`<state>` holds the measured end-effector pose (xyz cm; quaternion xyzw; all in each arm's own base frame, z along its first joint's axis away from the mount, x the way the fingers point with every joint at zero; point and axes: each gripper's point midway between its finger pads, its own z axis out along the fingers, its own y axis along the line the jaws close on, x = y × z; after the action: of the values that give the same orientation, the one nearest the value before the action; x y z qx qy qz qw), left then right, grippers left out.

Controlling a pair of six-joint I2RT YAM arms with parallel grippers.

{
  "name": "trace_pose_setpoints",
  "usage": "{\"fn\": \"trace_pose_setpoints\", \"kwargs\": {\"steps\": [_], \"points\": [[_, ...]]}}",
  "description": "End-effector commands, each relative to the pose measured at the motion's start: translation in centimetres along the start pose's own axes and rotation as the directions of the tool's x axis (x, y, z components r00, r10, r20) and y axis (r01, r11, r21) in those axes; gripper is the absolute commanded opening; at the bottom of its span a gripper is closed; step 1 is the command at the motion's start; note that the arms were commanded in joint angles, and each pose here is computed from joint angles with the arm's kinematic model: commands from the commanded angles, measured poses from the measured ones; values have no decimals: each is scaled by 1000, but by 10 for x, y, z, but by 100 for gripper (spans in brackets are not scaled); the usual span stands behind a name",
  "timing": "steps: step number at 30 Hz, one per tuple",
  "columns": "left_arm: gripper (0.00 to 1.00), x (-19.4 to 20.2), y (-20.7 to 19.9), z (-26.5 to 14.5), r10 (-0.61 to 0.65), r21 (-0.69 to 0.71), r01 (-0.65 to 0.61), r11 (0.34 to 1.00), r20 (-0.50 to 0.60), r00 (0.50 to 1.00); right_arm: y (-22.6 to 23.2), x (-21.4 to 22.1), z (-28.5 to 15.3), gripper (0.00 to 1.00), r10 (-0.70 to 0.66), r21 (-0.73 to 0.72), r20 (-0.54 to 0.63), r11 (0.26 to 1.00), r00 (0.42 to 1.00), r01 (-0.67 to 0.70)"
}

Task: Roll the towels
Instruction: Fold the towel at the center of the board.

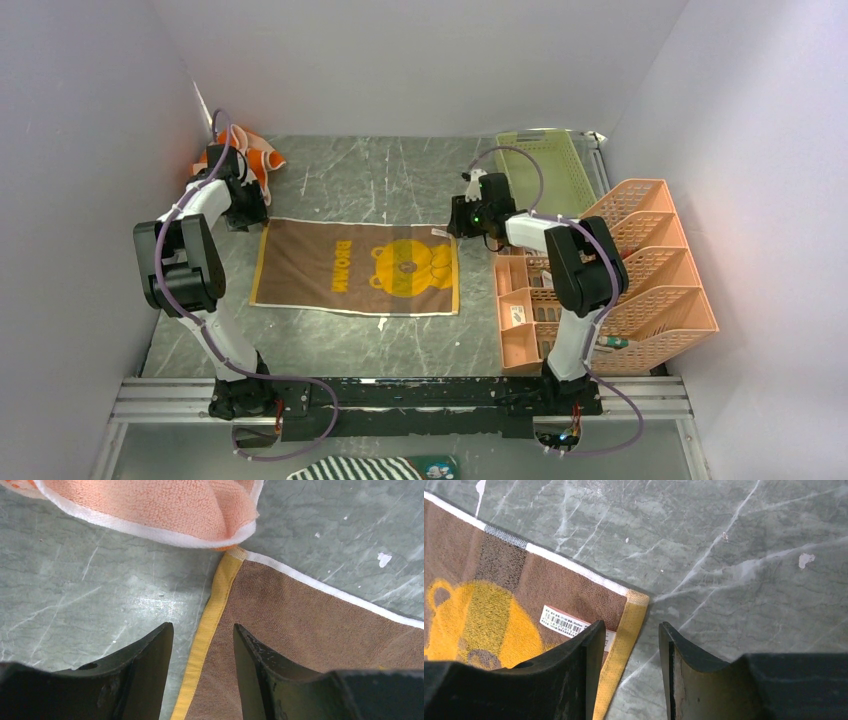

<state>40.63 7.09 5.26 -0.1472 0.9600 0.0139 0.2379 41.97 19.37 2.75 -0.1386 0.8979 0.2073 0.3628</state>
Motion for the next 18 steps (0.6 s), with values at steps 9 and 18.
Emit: {"fn": "trace_pose_setpoints", "kwargs": {"steps": [9,18], "points": [[58,-15,2,-11,-7,24,5,1000,52,999,5,10,17,43,-103,57,-73,993,992,107],[58,-15,5,-12,-9,16,8,1000,55,998,0,32,23,33,-81,69,-138,993,987,91]]}}
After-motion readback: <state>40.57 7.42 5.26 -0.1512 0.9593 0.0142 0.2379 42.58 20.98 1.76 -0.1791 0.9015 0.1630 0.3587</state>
